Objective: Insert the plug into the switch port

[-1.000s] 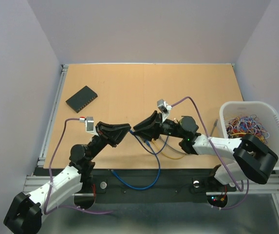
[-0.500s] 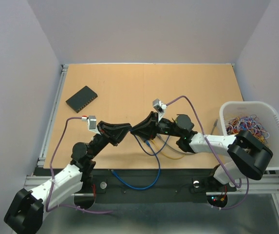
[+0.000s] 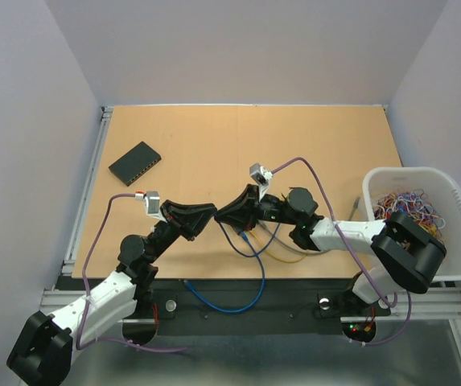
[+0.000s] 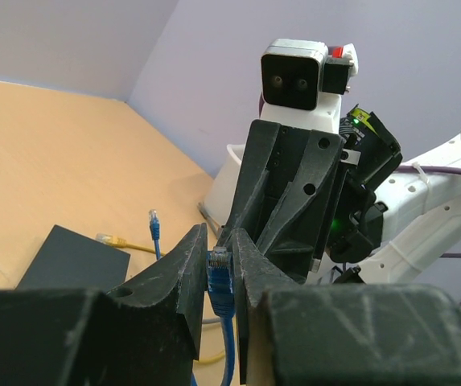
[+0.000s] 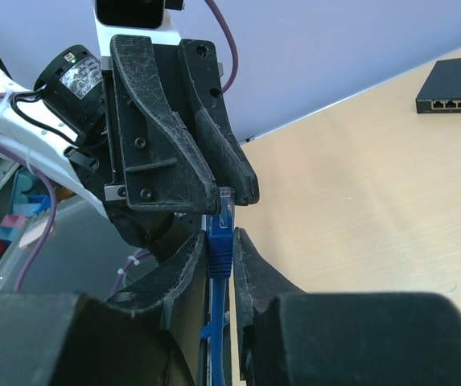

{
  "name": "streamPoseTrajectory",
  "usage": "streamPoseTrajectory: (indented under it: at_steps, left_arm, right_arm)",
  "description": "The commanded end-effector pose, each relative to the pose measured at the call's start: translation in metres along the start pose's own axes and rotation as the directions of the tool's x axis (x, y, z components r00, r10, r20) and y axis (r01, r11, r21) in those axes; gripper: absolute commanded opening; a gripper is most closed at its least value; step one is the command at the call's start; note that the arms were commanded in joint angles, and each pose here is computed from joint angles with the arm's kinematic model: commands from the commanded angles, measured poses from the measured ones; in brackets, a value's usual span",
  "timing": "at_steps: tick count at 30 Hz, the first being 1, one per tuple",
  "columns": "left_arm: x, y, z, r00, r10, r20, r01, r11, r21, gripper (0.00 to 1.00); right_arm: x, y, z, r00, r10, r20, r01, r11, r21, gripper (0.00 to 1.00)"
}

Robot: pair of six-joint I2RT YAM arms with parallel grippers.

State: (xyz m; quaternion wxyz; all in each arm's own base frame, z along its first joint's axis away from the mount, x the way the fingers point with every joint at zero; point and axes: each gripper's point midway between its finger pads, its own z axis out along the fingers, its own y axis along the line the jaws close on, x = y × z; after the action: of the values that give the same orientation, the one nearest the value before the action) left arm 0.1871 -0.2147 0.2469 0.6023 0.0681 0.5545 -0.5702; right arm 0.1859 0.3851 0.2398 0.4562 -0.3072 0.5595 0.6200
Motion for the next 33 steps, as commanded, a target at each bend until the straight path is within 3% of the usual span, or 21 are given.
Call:
streamPoseTrajectory:
  at_steps: [1, 7, 14, 18, 23, 30, 33]
  left_arm:
    - [0.007, -0.005, -0.012, 1.000, 0.010, 0.005, -0.010, 0.999, 0.046, 0.00]
    - [0.010, 0.000, -0.012, 1.000, 0.004, -0.006, -0.004, 1.000, 0.024, 0.02]
    - [0.012, 0.004, -0.011, 1.000, 0.007, -0.023, -0.007, 1.000, -0.002, 0.43]
    - [0.011, 0.008, -0.013, 1.000, 0.022, -0.021, -0.023, 0.999, -0.023, 0.50]
    - [0.002, 0.008, -0.010, 0.999, 0.039, -0.004, -0.039, 0.998, -0.039, 0.51]
    - [0.003, 0.020, -0.006, 0.999, 0.045, -0.016, -0.046, 0.994, -0.095, 0.50]
    - [0.003, 0.025, -0.004, 0.999, 0.043, -0.021, -0.045, 0.992, -0.115, 0.50]
  right_arm:
    - [-0.009, 0.006, 0.007, 1.000, -0.021, 0.016, 0.021, 0.999, -0.038, 0.14]
    - [-0.009, 0.011, 0.002, 0.999, -0.020, 0.030, 0.021, 0.999, -0.049, 0.00]
    - [-0.009, 0.009, -0.008, 0.998, -0.026, 0.050, 0.026, 1.000, -0.005, 0.00]
    - [-0.007, 0.003, -0.022, 0.998, -0.053, 0.040, 0.050, 0.997, 0.062, 0.00]
    - [-0.010, -0.012, -0.040, 0.993, -0.119, -0.023, 0.121, 0.970, 0.209, 0.00]
    - [-0.009, -0.047, -0.087, 0.973, -0.143, -0.179, 0.215, 0.839, 0.499, 0.00]
    - [-0.025, -0.067, -0.118, 0.965, -0.168, -0.200, 0.260, 0.698, 0.667, 0.00]
